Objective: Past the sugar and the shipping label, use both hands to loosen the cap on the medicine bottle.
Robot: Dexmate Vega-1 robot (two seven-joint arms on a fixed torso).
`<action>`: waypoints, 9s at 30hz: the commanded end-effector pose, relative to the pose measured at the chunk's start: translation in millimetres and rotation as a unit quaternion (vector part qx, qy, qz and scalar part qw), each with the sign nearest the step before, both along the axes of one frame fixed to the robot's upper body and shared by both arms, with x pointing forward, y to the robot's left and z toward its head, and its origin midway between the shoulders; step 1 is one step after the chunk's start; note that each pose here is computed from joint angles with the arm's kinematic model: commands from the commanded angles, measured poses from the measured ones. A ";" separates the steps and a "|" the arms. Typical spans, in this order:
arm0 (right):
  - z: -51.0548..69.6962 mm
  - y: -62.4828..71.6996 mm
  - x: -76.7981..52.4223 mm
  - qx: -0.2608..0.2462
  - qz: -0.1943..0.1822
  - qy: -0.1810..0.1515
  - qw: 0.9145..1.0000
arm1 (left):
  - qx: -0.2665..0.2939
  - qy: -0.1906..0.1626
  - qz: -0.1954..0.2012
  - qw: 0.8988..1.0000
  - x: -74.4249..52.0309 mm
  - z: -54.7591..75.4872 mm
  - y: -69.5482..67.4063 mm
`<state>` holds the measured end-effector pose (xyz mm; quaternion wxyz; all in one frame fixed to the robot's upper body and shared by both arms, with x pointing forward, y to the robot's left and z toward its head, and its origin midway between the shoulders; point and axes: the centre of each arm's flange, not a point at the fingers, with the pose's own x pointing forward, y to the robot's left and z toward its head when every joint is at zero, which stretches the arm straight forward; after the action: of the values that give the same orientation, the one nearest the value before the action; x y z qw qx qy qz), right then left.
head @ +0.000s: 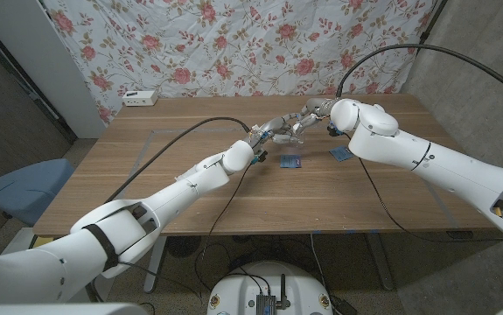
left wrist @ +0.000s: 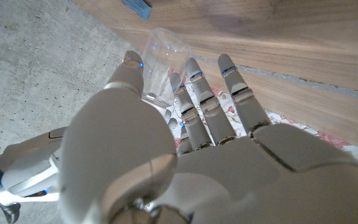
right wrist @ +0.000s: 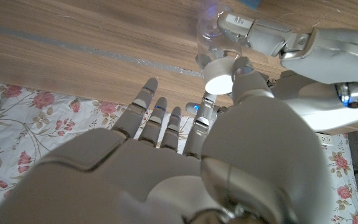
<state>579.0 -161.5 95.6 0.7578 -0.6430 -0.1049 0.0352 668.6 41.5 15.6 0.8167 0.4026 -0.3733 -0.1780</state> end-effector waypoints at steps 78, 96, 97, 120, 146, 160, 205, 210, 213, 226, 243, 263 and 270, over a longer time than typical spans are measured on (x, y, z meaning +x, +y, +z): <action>-2.8 -9.8 -4.9 0.048 0.055 0.043 0.996 | -0.006 0.005 0.004 1.000 -3.8 -7.8 1.9; 2.8 -10.1 -4.4 0.046 0.052 0.064 0.996 | -0.007 0.004 0.006 1.000 -0.5 -6.3 2.5; 3.0 -10.2 -4.4 0.046 0.052 0.065 0.995 | -0.007 0.004 0.005 1.000 -0.4 -6.1 2.6; 6.8 -9.6 -5.6 0.051 0.059 0.069 0.995 | -0.002 0.000 0.003 1.000 -0.4 -2.8 2.0; 3.3 -2.8 -14.9 0.020 0.014 0.055 0.998 | -0.002 -0.002 0.004 1.000 -8.1 -7.6 0.4; 0.7 0.7 -21.3 -0.001 -0.006 0.046 0.999 | -0.004 -0.005 0.006 1.000 -14.5 -11.0 -0.3; -2.8 12.9 -22.6 -0.011 -0.018 0.029 0.999 | 0.000 -0.009 0.003 1.000 -19.7 -10.4 7.0; -4.1 14.0 -22.7 -0.010 -0.018 0.026 0.999 | 0.000 -0.008 0.003 1.000 -21.1 -11.6 8.1; -5.1 14.0 -22.9 -0.011 -0.020 0.026 0.999 | -0.001 -0.009 0.004 1.000 -21.7 -12.1 8.9; -8.0 14.3 -23.7 -0.016 -0.029 0.026 0.999 | -0.003 -0.008 0.003 1.000 -20.9 -14.0 9.4; -10.3 14.1 -21.6 -0.013 -0.030 0.012 0.999 | -0.004 -0.008 0.004 1.000 -21.2 -13.8 9.6; -12.4 13.0 -19.6 -0.013 -0.024 0.003 1.000 | -0.002 -0.009 0.002 1.000 -20.1 -11.7 8.1; -12.3 12.1 -19.9 -0.010 -0.020 0.003 1.000 | -0.001 -0.008 0.001 1.000 -19.4 -11.0 7.2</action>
<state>559.1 -148.4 82.9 0.7510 -0.6547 -0.0834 0.0213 647.9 50.5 2.5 0.8156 0.4022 -0.3792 -0.1712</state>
